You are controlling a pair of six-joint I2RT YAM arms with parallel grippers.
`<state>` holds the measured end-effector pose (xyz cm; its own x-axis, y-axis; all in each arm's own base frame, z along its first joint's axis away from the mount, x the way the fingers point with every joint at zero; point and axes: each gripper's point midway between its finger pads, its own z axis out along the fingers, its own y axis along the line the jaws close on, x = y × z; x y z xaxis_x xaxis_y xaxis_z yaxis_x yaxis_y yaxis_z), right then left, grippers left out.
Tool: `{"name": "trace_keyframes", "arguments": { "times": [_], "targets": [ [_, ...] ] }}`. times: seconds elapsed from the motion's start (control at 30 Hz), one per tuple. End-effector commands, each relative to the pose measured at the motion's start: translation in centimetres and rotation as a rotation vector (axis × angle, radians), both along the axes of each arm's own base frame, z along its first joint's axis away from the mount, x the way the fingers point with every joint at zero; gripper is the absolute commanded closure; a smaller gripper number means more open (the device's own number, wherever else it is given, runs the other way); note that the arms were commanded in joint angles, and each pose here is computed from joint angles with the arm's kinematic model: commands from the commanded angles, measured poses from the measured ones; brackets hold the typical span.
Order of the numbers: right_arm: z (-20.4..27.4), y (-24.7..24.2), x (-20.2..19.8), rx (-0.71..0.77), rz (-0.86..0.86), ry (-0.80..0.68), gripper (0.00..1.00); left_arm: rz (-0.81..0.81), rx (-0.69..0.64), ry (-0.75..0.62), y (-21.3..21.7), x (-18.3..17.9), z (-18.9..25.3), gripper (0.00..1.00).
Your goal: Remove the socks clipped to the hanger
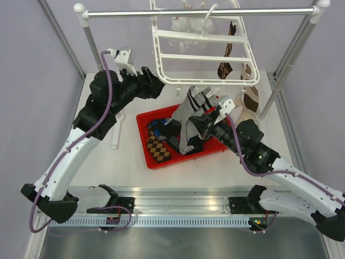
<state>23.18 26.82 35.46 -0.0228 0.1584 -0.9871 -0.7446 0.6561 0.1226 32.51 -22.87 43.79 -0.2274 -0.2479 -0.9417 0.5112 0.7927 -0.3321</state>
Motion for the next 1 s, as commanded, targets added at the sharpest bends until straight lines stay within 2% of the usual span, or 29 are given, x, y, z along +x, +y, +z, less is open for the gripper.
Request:
{"name": "trace_keyframes", "arguments": {
  "times": [0.0, 0.1, 0.27, 0.43, 0.6, 0.77, 0.97],
  "targets": [
    [1.3, -0.2, 0.9, -0.024, -0.085, -0.035, 0.99, -0.119, -0.036, -0.009, -0.2, -3.7, 0.9, 0.25],
    [1.1, 0.4, 0.7, -0.043, -0.088, -0.037, 0.99, -0.204, -0.020, -0.009, -0.5, -5.7, 0.1, 0.25],
    [1.2, 0.5, 0.4, -0.051, -0.106, -0.043, 0.99, -0.390, -0.034, -0.048, -1.3, -10.2, 0.9, 0.26],
    [1.7, 0.9, 0.0, -0.053, -0.104, -0.050, 0.99, -0.504, -0.057, -0.087, -1.8, -13.0, 2.0, 0.26],
    [2.1, 1.3, -0.3, -0.060, -0.120, -0.056, 0.99, -0.475, -0.081, -0.101, -2.7, -12.7, 2.9, 0.26],
    [2.0, 2.3, -0.9, -0.110, -0.128, -0.078, 0.99, -0.517, -0.068, -0.108, -4.6, -13.4, 3.1, 0.26],
    [1.8, 1.8, -1.5, -0.108, -0.147, -0.077, 0.99, -0.490, -0.067, -0.093, -6.7, -12.2, 3.6, 0.26]
  ]
}}
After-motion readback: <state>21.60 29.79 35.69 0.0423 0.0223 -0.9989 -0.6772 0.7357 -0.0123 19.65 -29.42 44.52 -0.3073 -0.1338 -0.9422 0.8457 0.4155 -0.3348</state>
